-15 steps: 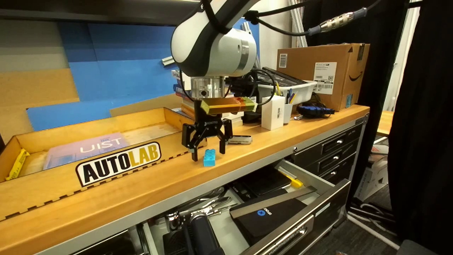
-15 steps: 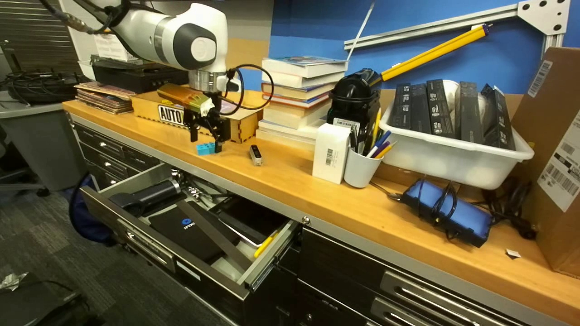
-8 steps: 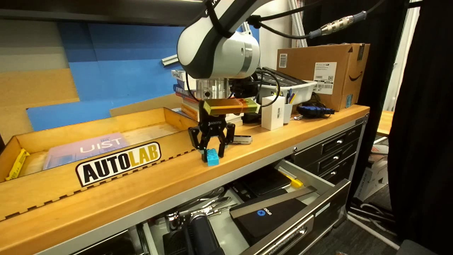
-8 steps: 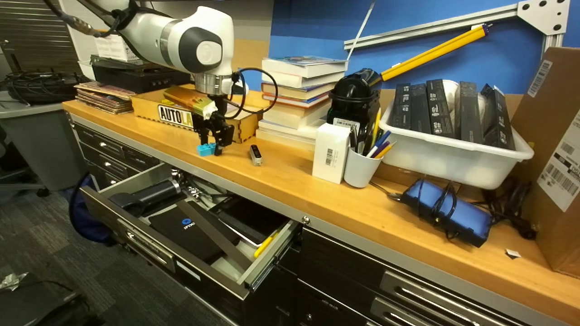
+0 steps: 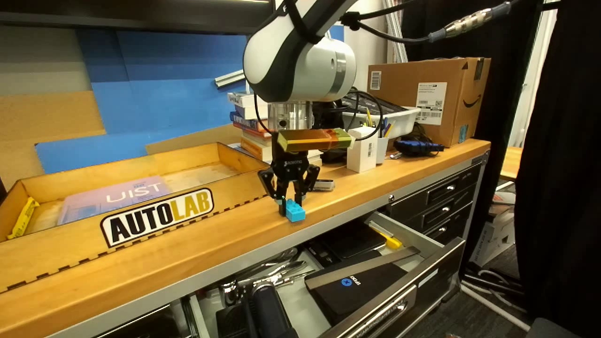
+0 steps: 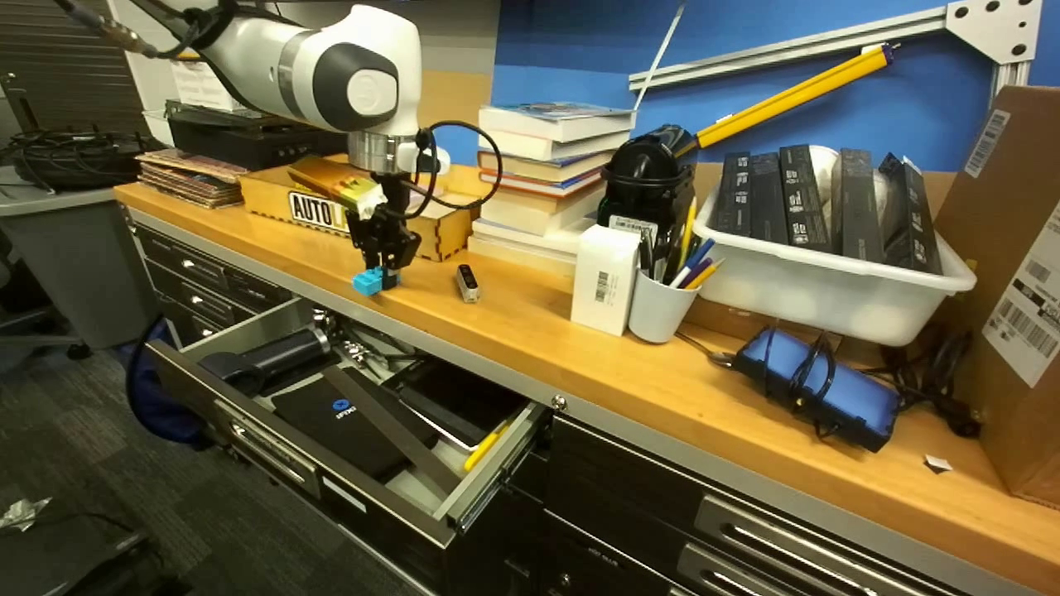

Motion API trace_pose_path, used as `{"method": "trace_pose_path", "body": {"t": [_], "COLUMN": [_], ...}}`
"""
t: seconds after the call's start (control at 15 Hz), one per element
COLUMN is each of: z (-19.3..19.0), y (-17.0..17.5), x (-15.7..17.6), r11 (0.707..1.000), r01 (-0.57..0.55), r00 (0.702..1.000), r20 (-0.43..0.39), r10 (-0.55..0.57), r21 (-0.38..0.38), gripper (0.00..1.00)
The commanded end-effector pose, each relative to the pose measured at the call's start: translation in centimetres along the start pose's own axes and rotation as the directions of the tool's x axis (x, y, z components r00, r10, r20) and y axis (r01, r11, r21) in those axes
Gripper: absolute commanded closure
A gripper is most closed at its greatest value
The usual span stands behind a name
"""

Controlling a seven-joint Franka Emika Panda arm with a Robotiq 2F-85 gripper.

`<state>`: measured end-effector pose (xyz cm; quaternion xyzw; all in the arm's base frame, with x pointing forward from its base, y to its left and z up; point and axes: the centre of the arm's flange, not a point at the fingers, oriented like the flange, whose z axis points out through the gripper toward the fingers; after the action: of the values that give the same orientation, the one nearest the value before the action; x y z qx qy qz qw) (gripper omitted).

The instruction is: Put the blue object in the drawer and close the drawer

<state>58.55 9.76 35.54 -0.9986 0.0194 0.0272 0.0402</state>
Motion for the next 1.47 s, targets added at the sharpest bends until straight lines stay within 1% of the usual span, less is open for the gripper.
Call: {"method": "trace_pose_path", "body": {"t": [0.0,0.13,0.27,0.4,0.53,0.6,0.67,0.73,0.87,0.93,1.0,1.2,1.27,1.4], "z": [1.0,1.6,2.8,4.7,6.2,6.5,6.8,6.7,6.5,6.6,6.5,6.7,7.1,7.8], "y": [0.1,0.2,0.6,1.0,1.6,1.8,1.9,2.2,2.5,2.6,2.5,3.2,3.8,4.6], "x": [-5.7,-7.9,-9.5,-9.9,-9.8,-9.9,-10.0,-10.6,-12.2,-12.8,-14.0,-16.8,-17.4,-18.1], "r11": [0.998,0.994,0.986,0.971,0.955,0.949,0.945,0.946,0.946,0.944,0.947,0.957,0.966,0.977], "r01": [-0.036,-0.073,-0.142,-0.206,-0.263,-0.287,-0.301,-0.300,-0.296,-0.302,-0.281,-0.216,-0.169,-0.116], "r00": [0.999,0.997,0.989,0.974,0.959,0.953,0.949,0.950,0.951,0.949,0.953,0.965,0.972,0.969], "r20": [0.021,0.021,0.034,0.064,0.067,0.062,0.052,0.048,0.051,0.051,0.068,0.105,0.130,0.196], "r10": [0.037,0.075,0.146,0.215,0.274,0.297,0.310,0.308,0.305,0.311,0.294,0.239,0.196,0.152], "r21": [-0.051,-0.075,-0.092,-0.125,-0.136,-0.130,-0.129,-0.126,-0.128,-0.136,-0.156,-0.196,-0.197,-0.181], "gripper": [0.89,0.89,0.89,0.89,0.88,0.39,0.38,0.33,0.17,0.08,0.01,0.00,0.00,0.00]}}
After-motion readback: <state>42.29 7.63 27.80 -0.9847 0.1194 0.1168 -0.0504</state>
